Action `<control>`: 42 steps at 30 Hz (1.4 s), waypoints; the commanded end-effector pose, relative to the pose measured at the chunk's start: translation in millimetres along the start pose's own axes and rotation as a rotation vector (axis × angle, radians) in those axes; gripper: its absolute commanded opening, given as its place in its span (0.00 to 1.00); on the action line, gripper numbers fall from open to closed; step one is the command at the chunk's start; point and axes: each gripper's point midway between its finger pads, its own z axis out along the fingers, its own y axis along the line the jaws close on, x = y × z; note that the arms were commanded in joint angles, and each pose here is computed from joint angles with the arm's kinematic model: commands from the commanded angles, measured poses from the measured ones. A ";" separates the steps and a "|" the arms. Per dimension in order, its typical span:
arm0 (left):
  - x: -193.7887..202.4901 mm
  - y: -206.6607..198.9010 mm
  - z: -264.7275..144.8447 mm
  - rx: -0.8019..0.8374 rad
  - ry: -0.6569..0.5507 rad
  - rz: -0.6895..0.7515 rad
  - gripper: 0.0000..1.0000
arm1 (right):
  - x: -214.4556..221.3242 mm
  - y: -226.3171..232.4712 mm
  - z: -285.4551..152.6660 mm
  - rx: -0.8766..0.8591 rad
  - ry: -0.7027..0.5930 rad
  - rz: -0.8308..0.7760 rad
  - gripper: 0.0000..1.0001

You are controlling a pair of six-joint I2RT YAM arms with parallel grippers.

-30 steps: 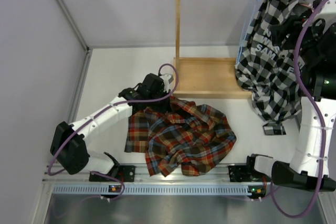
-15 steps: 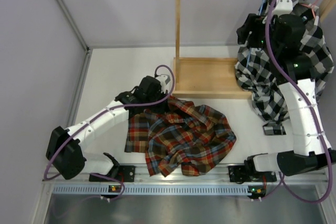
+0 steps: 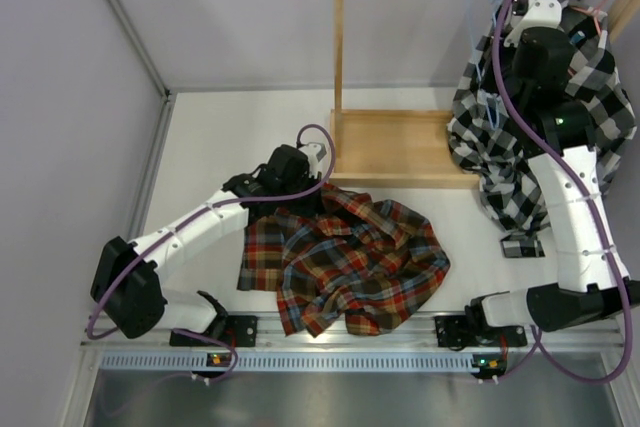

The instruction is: Place the shirt on the hanger

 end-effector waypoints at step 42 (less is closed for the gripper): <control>-16.1 -12.4 -5.3 0.056 -0.057 0.017 0.00 | -39.6 -22.6 -35.0 -0.019 -0.181 -0.031 0.00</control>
